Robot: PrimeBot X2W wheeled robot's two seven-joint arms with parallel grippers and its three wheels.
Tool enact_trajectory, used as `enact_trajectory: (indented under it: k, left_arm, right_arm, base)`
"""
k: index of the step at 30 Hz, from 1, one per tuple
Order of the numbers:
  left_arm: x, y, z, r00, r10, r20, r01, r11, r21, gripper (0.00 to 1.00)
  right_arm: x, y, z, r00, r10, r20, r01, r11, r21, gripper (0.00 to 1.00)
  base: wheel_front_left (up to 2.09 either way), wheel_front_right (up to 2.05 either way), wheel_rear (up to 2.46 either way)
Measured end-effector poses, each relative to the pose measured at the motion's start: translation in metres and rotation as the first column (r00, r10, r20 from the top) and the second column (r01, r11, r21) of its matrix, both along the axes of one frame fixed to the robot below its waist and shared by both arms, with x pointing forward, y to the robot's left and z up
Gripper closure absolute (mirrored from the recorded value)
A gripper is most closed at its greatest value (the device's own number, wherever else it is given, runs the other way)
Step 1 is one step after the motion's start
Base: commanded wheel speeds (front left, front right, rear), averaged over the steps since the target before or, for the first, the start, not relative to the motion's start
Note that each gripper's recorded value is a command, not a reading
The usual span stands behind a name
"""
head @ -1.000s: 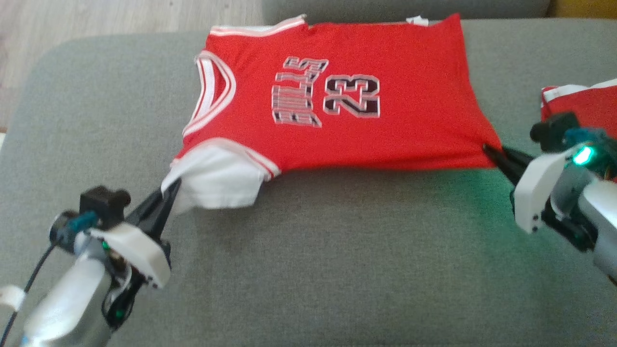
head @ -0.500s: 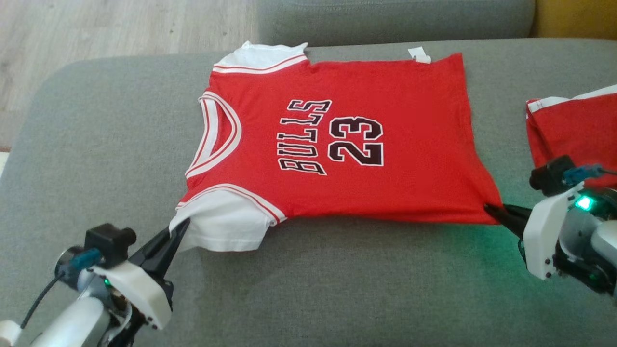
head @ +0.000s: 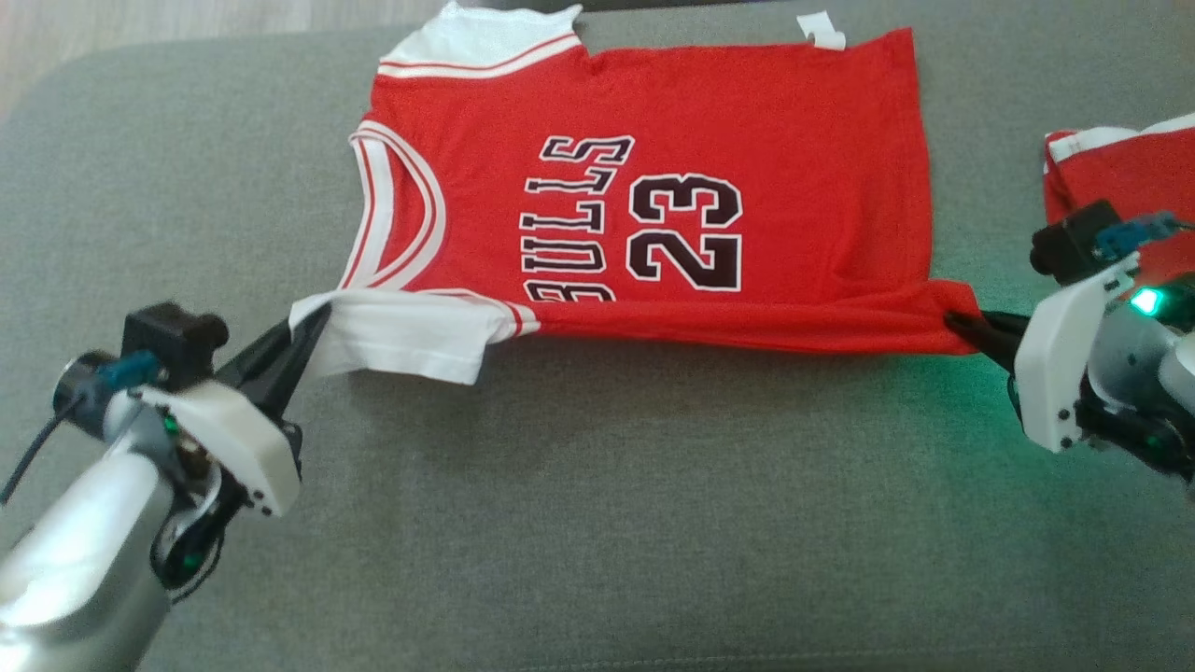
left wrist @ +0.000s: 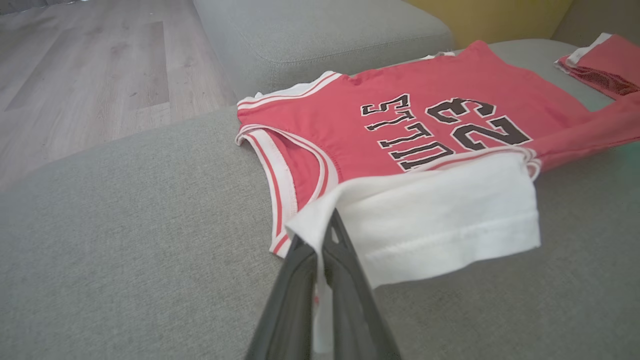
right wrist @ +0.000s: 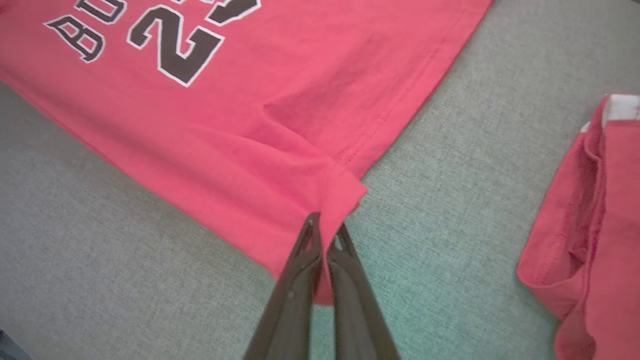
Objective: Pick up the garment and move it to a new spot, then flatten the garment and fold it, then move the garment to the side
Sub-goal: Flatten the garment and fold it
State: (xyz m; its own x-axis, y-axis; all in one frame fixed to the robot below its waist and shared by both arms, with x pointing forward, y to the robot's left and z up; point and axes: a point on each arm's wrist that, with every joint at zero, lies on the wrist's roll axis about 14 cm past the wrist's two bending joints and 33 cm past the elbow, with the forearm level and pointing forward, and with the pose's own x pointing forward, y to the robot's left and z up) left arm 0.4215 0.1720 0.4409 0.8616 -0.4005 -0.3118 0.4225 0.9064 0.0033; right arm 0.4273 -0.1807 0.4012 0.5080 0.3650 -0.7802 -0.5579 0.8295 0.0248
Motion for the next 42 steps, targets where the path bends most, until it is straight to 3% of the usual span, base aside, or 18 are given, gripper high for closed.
enact_trajectory:
  k: [18, 19, 20, 21, 22, 24, 27, 33, 38, 42]
  left_arm:
    - [0.067, -0.009, -0.017, 0.995, -0.078, -0.067, 0.087, 0.986, 0.142, 1.00]
    - [0.070, -0.009, -0.020, 0.994, -0.083, -0.077, 0.095, 0.983, 0.156, 0.82]
    - [0.073, -0.009, -0.021, 0.993, -0.086, -0.080, 0.098, 0.982, 0.161, 0.38]
    - [0.077, -0.008, -0.022, 0.993, -0.083, -0.082, 0.096, 0.981, 0.168, 0.07]
    - [0.082, -0.006, -0.021, 0.994, -0.075, -0.073, 0.087, 0.981, 0.171, 0.00]
    - [0.094, 0.001, -0.017, 0.998, -0.050, -0.046, 0.057, 0.983, 0.173, 0.00]
    - [0.114, 0.009, -0.002, 0.999, 0.012, 0.041, -0.018, 0.989, 0.145, 0.00]
    - [0.136, 0.018, 0.034, 0.973, 0.153, 0.171, -0.162, 0.986, 0.036, 0.00]
    - [0.140, 0.014, 0.100, 0.911, 0.259, 0.322, -0.220, 0.964, -0.151, 0.00]
    - [0.115, 0.019, 0.119, 0.866, 0.341, 0.366, -0.253, 0.930, -0.268, 0.00]
  right_arm:
    - [0.042, 0.007, -0.011, 1.000, 0.021, -0.018, -0.022, 0.998, -0.053, 1.00]
    - [0.046, 0.006, -0.010, 1.000, 0.022, -0.010, -0.023, 0.998, -0.058, 0.00]
    - [0.052, 0.005, -0.009, 1.000, 0.024, 0.010, -0.023, 0.998, -0.064, 0.00]
    - [0.059, 0.003, -0.007, 0.999, 0.028, 0.037, -0.025, 0.997, -0.074, 0.00]
    - [0.066, 0.002, -0.004, 0.996, 0.044, 0.076, -0.037, 0.995, -0.095, 0.00]
    - [0.084, -0.001, 0.005, 0.986, 0.050, 0.156, -0.034, 0.994, -0.105, 0.00]
    - [0.106, 0.008, 0.021, 0.968, 0.005, 0.252, 0.002, 1.000, -0.026, 0.00]
    - [0.112, 0.014, 0.030, 0.945, -0.015, 0.328, 0.008, 1.000, 0.021, 0.00]
    - [0.123, 0.017, 0.067, 0.865, -0.116, 0.488, 0.039, 0.985, 0.167, 0.00]
    - [0.119, 0.025, 0.092, 0.789, -0.235, 0.568, 0.051, 0.946, 0.320, 0.00]
  base:
    - [0.00, 0.00, 0.00]
    - [0.00, 0.00, 0.00]
    - [0.00, 0.00, 0.00]
    - [0.00, 0.00, 0.00]
    - [0.00, 0.00, 0.00]
    - [0.00, 0.00, 0.00]
    - [0.00, 0.00, 0.00]
    - [0.00, 0.00, 0.00]
    - [0.00, 0.00, 0.00]
    - [0.00, 0.00, 0.00]
